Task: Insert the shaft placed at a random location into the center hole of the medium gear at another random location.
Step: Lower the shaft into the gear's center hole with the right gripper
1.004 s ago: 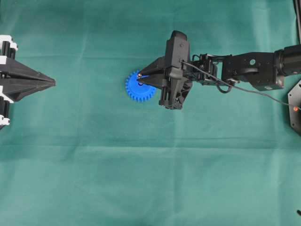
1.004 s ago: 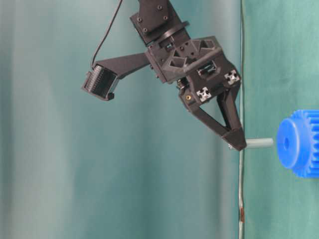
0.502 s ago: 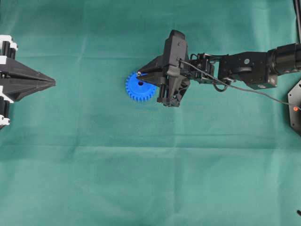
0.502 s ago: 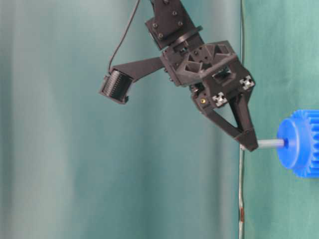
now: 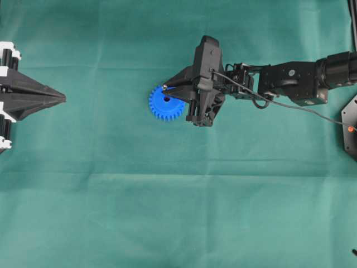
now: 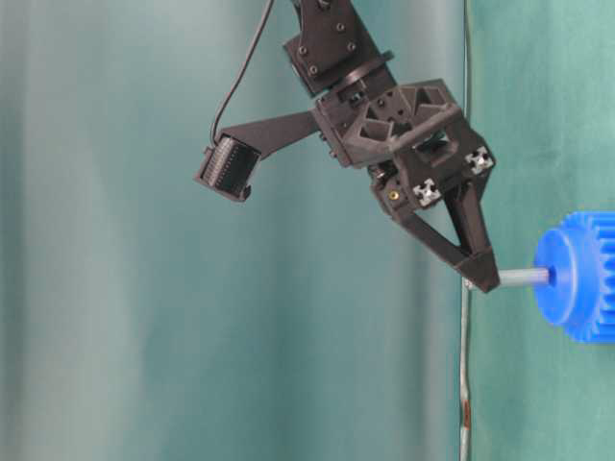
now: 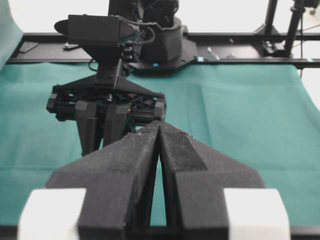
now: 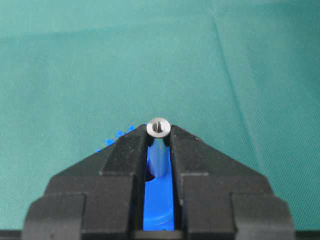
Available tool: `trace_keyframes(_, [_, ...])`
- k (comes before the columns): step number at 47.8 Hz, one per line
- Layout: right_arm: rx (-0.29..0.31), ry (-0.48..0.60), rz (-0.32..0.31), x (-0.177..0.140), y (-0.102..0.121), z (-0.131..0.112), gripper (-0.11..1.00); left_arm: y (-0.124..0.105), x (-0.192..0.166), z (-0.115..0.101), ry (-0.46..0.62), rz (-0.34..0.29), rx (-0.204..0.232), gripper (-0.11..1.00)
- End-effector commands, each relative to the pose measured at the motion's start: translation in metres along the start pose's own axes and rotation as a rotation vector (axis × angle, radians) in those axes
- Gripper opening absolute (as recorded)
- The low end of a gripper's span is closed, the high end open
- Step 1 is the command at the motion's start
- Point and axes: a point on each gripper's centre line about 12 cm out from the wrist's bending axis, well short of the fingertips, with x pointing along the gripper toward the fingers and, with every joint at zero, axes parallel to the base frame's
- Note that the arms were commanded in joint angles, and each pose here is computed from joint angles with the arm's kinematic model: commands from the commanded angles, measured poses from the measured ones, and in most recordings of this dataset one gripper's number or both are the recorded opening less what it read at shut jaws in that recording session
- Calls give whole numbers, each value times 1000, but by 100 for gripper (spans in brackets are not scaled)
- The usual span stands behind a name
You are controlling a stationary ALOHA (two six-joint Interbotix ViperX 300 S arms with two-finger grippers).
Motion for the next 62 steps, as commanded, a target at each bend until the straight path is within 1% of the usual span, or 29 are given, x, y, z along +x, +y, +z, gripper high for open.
trace_keyframes(1, [-4,-46,1,-3,1,14,14,0,2,8,-18,-2,2,0])
trace_keyframes(15, [-4,-120,1,-23,1,40,14,0,2,8,-15,-2,2,0])
trace_keyframes(20, [-6,-126,4,-24,2,41,14,0,2,8,-15,-2,3,0])
trace_keyframes(30, [-10,-109,21,-20,10,35,14,0,2,8,-15,-2,3,0])
trace_keyframes(39, [-2,-78,17,-8,9,20,14,0,2,8,-15,-2,3,0])
trace_keyframes(46, [10,-52,5,0,5,9,14,0,2,8,-15,-2,2,0])
trace_keyframes(62, [11,-41,3,2,4,5,14,0,2,8,-15,-2,3,0])
